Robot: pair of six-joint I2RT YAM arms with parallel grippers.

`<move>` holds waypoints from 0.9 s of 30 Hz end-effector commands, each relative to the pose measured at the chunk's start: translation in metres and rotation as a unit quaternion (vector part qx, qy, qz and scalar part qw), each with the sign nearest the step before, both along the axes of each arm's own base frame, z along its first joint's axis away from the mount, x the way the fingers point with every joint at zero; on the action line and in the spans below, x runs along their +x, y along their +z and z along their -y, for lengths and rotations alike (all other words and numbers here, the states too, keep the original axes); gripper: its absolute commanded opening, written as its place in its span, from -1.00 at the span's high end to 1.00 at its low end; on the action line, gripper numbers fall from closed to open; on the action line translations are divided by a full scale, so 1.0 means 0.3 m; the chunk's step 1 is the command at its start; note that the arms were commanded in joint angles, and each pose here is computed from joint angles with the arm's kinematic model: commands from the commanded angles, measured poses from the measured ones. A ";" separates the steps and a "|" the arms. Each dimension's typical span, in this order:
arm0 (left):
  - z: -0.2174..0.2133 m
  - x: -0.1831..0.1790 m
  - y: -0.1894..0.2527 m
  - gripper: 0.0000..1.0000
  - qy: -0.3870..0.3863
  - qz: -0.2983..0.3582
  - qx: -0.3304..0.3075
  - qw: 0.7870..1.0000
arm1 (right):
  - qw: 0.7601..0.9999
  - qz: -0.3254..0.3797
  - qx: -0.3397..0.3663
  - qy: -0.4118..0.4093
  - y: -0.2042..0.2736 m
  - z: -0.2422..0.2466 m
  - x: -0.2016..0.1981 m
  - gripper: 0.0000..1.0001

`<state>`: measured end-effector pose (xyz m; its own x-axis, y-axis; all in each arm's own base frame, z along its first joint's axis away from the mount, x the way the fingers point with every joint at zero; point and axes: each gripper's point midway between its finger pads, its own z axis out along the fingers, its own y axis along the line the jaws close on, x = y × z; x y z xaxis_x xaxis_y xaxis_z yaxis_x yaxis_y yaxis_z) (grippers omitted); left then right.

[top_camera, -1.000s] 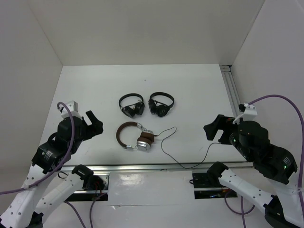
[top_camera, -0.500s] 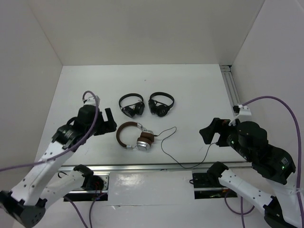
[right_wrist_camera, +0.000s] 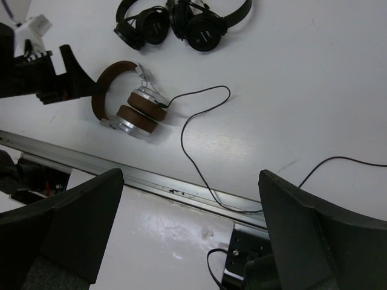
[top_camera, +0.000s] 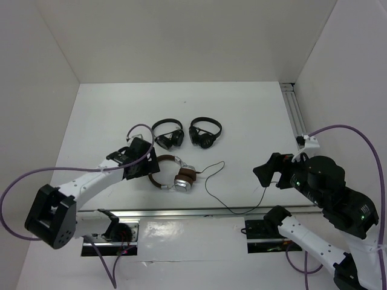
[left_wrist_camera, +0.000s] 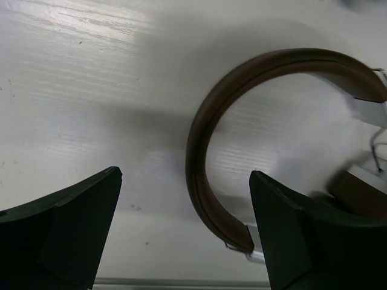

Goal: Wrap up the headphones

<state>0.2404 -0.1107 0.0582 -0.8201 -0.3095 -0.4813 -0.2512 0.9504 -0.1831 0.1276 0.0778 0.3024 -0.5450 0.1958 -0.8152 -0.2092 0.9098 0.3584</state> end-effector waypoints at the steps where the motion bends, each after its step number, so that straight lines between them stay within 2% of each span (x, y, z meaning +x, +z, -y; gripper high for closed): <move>1: -0.007 0.072 -0.046 -1.00 0.026 0.024 0.012 0.999 | 0.999 0.034 0.014 0.026 0.046 -0.012 -0.017 -1.00; 7: -0.020 0.092 -0.134 -1.00 0.044 -0.012 0.035 0.998 | 0.999 0.033 0.011 0.025 0.036 -0.013 -0.010 -1.00; 12: -0.012 0.075 -0.179 -1.00 0.048 -0.033 0.024 0.998 | 0.999 0.040 0.008 0.022 0.052 -0.002 -0.014 -1.00; 16: -0.002 0.052 -0.198 -0.14 0.041 -0.044 0.014 0.998 | 0.999 0.040 0.008 0.022 0.052 -0.002 -0.014 -1.00; 17: 0.007 0.048 -0.198 -0.06 0.036 -0.044 0.014 0.998 | 0.999 0.044 0.010 0.022 0.063 -0.001 -0.016 -1.00; 18: 0.003 0.040 -0.199 0.19 0.036 -0.044 0.014 0.998 | 0.999 0.044 0.010 0.018 0.063 0.003 -0.013 -1.00; 20: 0.009 0.021 -0.197 0.94 0.029 -0.052 0.014 0.998 | 0.999 0.048 0.013 0.018 0.074 0.004 -0.016 -1.00; 21: 0.006 0.014 -0.199 1.00 0.029 -0.056 0.016 0.998 | 0.999 0.042 0.014 0.016 0.071 0.000 -0.011 -1.00; 27: 0.080 -0.039 -0.073 1.00 -0.032 -0.025 -0.008 0.999 | 0.998 0.053 0.026 0.025 0.105 -0.016 -0.009 -1.00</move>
<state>0.2525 -0.1257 0.0206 -0.8313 -0.3085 -0.4623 -0.2640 0.9512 -0.1600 0.1199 0.0757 0.3119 -0.5138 0.1901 -0.8365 -0.2526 0.8984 0.3594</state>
